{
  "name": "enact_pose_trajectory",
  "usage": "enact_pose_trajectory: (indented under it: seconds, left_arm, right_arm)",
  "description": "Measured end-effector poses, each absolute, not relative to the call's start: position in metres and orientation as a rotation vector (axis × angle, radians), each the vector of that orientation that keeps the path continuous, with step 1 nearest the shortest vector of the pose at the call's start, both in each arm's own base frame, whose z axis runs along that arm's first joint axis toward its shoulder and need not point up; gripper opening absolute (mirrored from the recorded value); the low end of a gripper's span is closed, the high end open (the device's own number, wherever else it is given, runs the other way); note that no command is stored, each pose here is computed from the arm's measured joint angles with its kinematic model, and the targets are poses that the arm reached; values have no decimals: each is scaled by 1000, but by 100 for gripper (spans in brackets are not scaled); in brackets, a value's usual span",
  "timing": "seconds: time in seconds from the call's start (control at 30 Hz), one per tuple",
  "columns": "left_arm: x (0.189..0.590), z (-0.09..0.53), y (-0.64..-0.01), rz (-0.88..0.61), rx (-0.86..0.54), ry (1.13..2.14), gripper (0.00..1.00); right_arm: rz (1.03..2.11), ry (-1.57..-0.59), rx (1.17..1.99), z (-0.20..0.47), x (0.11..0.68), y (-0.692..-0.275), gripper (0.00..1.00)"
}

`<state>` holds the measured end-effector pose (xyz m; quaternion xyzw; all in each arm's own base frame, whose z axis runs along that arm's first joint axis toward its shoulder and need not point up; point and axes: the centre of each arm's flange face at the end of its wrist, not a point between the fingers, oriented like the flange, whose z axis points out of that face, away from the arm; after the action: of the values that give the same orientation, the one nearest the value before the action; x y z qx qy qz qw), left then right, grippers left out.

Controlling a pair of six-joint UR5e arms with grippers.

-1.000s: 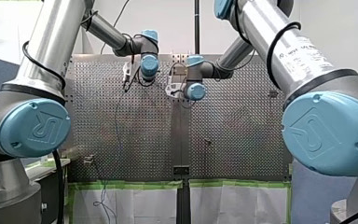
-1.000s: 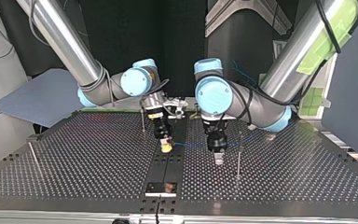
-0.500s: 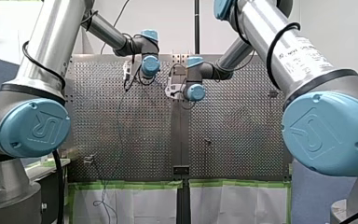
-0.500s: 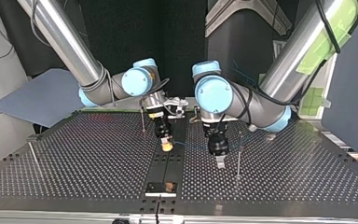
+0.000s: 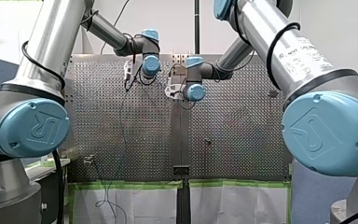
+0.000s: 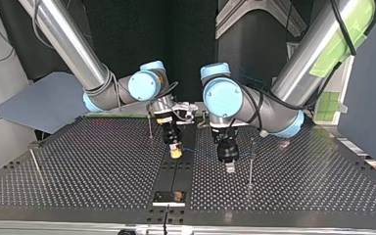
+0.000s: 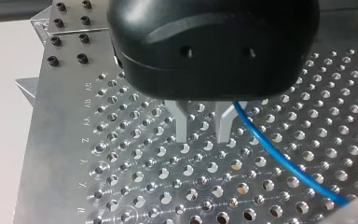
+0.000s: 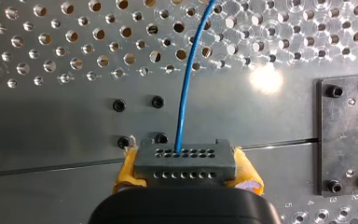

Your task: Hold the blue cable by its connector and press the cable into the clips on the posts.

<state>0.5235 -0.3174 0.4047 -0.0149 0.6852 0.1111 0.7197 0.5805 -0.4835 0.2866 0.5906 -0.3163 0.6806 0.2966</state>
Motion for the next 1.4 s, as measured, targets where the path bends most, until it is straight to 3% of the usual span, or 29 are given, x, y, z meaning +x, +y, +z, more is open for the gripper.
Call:
enact_pose_trajectory:
  seconds: [0.07,0.1,0.13,0.17,0.8,1.4]
  left_arm:
    - [523,405,-318,247,-34,1515,21]
    - [523,405,-318,246,-34,1516,9]
    - [522,404,-319,246,-34,1516,9]
    - [522,404,-319,247,-34,1518,1]
    - [512,399,-335,224,-15,1533,1]
    - [517,325,-361,217,37,1646,1]
  right_arm:
    - [1809,-841,1571,286,581,-483,0]
    - [1809,-841,1571,286,580,-483,0]
    - [1809,-842,1571,286,580,-483,0]
    - [1809,-842,1572,286,580,-483,0]
    - [1782,-866,1571,285,574,-488,0]
    - [1662,-960,1608,270,553,-489,0]
